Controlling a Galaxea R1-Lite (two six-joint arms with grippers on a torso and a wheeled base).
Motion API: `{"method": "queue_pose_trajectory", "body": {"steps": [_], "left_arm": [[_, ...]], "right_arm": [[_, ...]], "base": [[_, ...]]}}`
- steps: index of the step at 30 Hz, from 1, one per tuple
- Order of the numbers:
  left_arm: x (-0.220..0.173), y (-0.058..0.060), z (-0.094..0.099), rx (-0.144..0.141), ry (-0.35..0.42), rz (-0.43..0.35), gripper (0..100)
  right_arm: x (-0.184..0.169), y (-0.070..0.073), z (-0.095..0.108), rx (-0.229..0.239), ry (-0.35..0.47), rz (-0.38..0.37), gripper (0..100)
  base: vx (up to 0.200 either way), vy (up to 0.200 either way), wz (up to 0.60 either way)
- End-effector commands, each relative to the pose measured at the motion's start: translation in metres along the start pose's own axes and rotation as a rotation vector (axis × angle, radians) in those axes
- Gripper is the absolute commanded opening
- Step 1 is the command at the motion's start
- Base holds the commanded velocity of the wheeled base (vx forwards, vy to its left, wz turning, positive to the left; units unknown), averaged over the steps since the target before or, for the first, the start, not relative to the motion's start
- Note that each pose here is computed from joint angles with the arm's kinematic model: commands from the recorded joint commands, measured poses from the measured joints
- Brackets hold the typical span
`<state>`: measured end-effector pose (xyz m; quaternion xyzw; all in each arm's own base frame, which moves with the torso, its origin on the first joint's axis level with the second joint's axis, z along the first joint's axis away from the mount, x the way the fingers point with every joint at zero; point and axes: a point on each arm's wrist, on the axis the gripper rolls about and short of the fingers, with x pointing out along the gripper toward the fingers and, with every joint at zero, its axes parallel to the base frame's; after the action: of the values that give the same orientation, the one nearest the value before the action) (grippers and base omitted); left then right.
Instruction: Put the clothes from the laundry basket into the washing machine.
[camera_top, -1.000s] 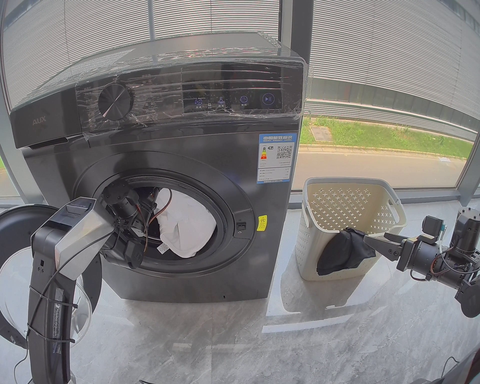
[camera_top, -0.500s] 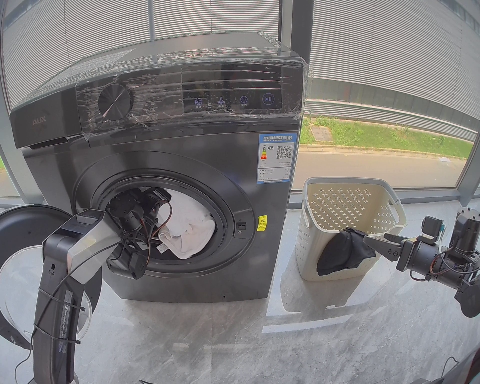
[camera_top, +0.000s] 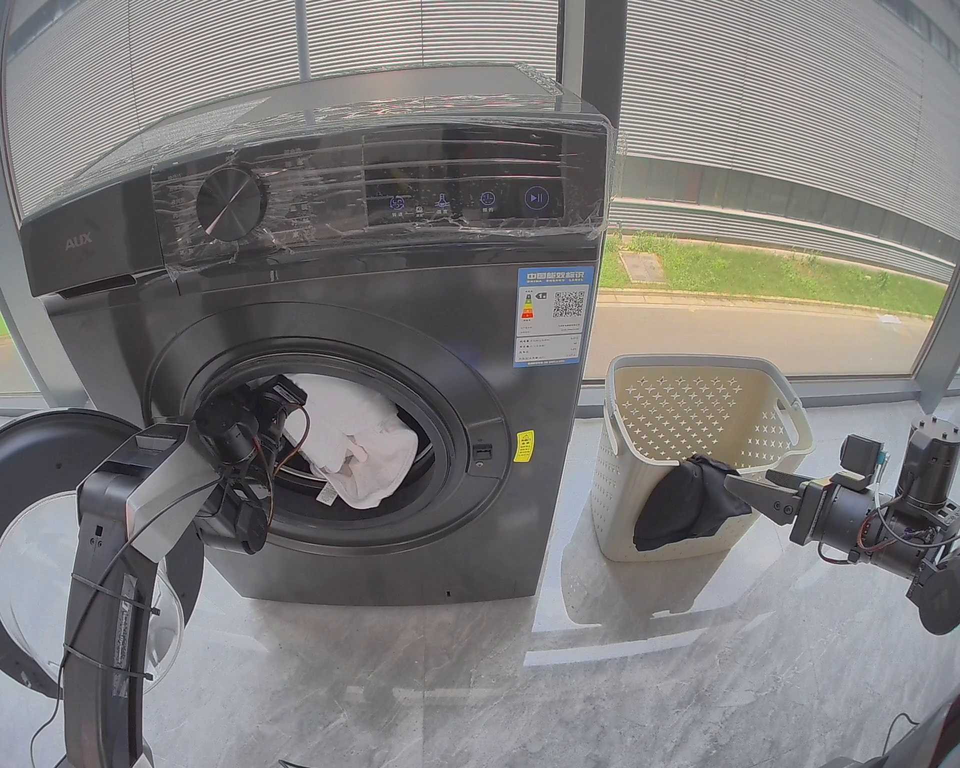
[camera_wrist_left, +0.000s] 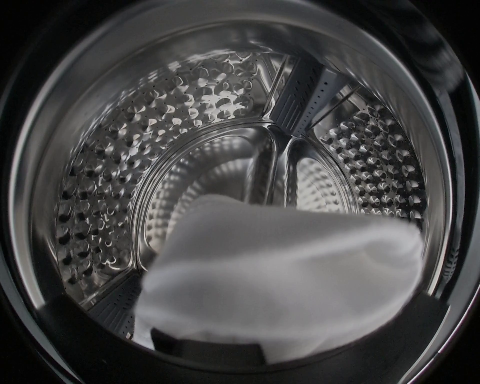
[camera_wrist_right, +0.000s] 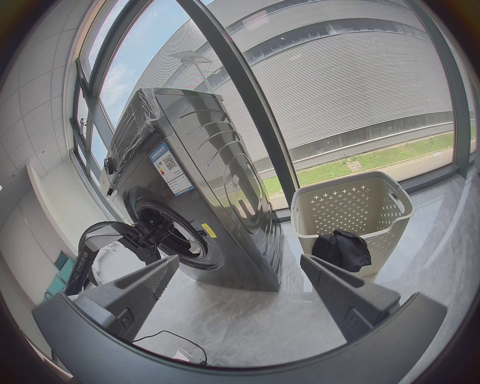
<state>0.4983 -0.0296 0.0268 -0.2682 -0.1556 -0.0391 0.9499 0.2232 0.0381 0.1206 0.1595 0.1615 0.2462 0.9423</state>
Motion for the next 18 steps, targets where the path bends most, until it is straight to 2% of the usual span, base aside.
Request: {"method": "queue_pose_trajectory", "body": {"steps": [1,5,8,11,12,13,15,18], "left_arm": [[0.006,0.009,0.012,0.007,-0.044,0.006,0],[0.007,0.018,0.013,0.013,-0.051,0.021,0],[0.011,0.017,0.015,0.005,-0.072,0.008,0],[0.016,0.004,0.019,-0.014,-0.104,-0.034,0],[0.023,-0.012,0.024,-0.041,-0.138,-0.081,0],[0.024,-0.015,0.024,-0.045,-0.142,-0.086,0],[0.033,-0.035,0.030,-0.065,-0.189,-0.145,0],[0.035,-0.044,0.026,-0.076,-0.197,-0.167,0]], "right_arm": [[0.001,0.000,-0.001,0.001,0.003,-0.001,100],[0.001,-0.001,-0.001,0.002,0.006,-0.001,100],[0.001,-0.001,-0.001,0.003,0.007,-0.002,100],[0.001,-0.001,-0.001,0.003,0.007,-0.002,100],[0.002,-0.001,-0.002,0.004,0.009,-0.002,100],[0.002,-0.001,-0.002,0.004,0.009,-0.002,100],[0.002,-0.002,-0.002,0.005,0.011,-0.003,100],[0.002,-0.002,-0.002,0.005,0.012,-0.005,100]], "base": [[0.000,0.000,0.00],[0.000,0.000,0.00],[0.000,0.000,0.00],[0.000,0.000,0.00],[0.000,0.000,0.00],[0.000,0.000,0.00],[0.000,0.000,0.00],[0.000,0.000,0.00]]}}
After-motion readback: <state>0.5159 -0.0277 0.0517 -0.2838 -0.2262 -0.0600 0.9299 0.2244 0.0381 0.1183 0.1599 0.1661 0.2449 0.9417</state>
